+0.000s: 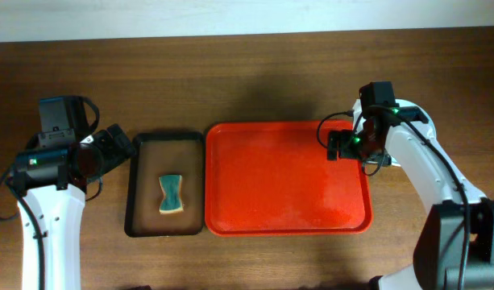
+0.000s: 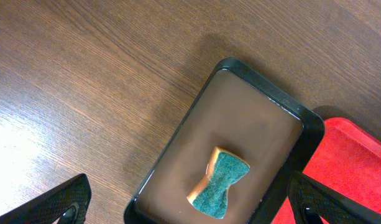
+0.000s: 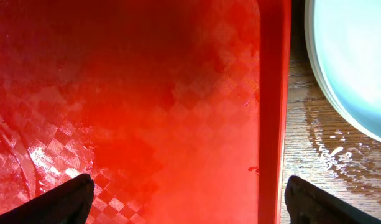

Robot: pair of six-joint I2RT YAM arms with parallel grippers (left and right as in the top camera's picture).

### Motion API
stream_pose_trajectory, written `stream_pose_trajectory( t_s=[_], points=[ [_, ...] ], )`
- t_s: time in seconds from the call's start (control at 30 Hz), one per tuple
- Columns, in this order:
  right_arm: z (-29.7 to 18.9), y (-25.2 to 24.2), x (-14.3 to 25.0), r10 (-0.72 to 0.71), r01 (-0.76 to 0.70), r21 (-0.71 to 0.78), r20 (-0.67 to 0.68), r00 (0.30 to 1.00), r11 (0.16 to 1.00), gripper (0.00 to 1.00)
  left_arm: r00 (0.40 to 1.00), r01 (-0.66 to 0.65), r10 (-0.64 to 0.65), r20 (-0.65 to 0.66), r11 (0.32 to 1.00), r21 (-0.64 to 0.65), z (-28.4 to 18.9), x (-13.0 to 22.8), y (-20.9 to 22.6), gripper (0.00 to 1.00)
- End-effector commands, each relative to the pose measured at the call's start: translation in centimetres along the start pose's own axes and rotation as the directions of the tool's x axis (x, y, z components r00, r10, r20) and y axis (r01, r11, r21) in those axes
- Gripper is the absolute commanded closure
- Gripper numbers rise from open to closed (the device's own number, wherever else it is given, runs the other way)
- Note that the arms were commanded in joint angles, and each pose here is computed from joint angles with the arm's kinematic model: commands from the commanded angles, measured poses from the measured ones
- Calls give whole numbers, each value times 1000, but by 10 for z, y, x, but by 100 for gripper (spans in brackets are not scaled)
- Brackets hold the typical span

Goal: Clean dirty plates on tray and stack at the side

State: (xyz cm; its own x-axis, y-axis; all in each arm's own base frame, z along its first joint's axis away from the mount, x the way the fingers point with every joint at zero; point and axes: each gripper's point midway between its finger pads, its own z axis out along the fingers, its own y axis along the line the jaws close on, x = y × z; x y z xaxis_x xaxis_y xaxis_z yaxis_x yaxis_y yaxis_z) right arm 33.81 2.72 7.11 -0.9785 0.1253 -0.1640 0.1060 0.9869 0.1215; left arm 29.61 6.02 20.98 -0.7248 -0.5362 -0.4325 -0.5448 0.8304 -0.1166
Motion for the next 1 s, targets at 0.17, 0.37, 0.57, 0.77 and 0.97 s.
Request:
stream_pose_trajectory(
  t_s=[0.17, 0.37, 0.57, 0.77, 0.97],
  points=[
    [-129, 16, -11, -32, 58, -53, 390, 920, 997, 2, 1000, 11, -11, 3, 1000, 0, -1, 0, 0, 1],
    [-232, 8, 15, -29, 58, -20, 678, 735, 998, 2, 1000, 11, -11, 3, 1000, 0, -1, 0, 0, 1],
    [-335, 25, 114, -57, 258, -46, 923, 379, 965, 2, 1000, 11, -11, 3, 1000, 0, -1, 0, 0, 1],
    [-299, 12, 156, 22, 315, -76, 985, 170, 946, 2, 1000, 11, -11, 3, 1000, 0, -1, 0, 0, 1],
    [-285, 33, 97, 166, 351, -94, 970, -180, 931, 2, 1000, 11, -11, 3, 1000, 0, -1, 0, 0, 1]
  ],
)
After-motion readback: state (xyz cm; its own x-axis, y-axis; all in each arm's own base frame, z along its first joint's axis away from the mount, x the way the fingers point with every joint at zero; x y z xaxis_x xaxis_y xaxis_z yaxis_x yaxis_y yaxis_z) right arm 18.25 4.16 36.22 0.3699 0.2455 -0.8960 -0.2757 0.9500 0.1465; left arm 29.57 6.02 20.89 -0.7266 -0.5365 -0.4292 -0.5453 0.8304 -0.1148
